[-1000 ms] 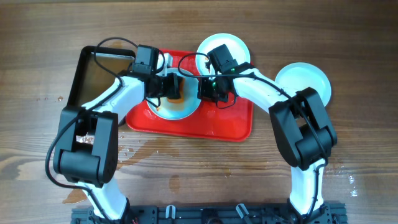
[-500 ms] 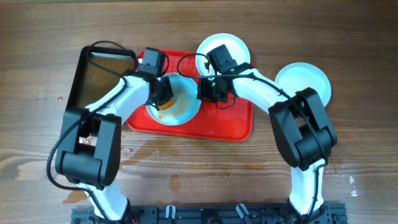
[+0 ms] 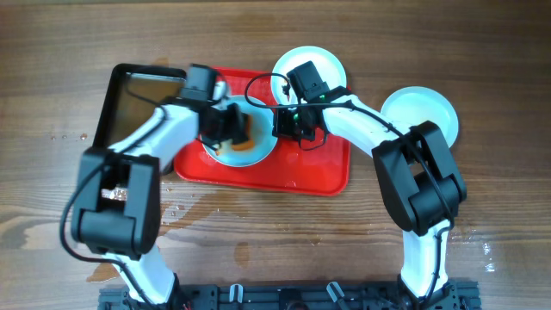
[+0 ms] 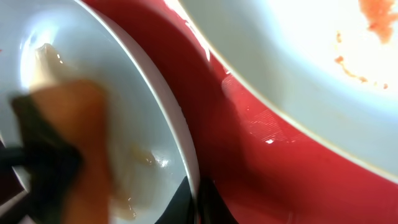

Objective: Clean dirty plates on tray and stack at the side

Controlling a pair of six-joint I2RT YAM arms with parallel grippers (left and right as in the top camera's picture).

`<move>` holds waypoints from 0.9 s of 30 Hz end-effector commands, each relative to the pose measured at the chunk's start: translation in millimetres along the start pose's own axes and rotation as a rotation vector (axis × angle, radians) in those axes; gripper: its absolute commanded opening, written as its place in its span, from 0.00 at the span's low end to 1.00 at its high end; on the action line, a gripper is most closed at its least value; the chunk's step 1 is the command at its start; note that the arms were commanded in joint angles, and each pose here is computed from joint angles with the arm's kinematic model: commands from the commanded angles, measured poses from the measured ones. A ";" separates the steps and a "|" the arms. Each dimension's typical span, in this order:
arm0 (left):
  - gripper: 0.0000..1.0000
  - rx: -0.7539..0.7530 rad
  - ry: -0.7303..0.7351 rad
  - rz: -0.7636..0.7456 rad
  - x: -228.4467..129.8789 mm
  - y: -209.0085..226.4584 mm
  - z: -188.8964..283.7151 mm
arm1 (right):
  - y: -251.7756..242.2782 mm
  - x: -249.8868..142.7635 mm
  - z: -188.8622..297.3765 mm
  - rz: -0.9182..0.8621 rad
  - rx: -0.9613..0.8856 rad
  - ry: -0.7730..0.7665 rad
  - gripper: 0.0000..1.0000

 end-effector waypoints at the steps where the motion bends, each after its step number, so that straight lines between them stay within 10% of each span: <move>1: 0.04 -0.086 -0.142 0.087 37.5 12.7 53.2 | 4.9 0.8 2.9 0.003 0.037 0.007 0.04; 8: 0.04 -0.116 -0.341 0.100 53.5 19.8 132.9 | 5.4 1.7 2.9 0.004 0.039 0.003 0.04; 15: 0.04 -0.037 -0.345 0.155 46.9 35.3 144.3 | 5.8 4.4 -2.2 0.007 0.009 -0.035 0.38; 19: 0.04 0.055 -0.352 0.182 44.7 45.8 143.7 | 8.5 0.9 -9.4 0.011 -0.034 -0.056 0.31; 22: 0.04 0.103 -0.358 0.193 43.7 51.3 143.7 | 10.2 -2.4 -11.8 0.001 -0.053 -0.058 0.05; 27: 0.04 0.119 -0.341 0.150 41.2 52.2 142.8 | 9.4 -3.6 0.6 -0.029 -0.002 -0.007 0.04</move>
Point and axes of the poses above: each gripper's point midway between its finger pads, its own z axis back along the fingers, its own y axis along the line the jaws close on, x = y × z, the point moved 7 cm from there along z, back along the fingers, and after that the axes turned 1 degree about -z, right-handed, at the moved point
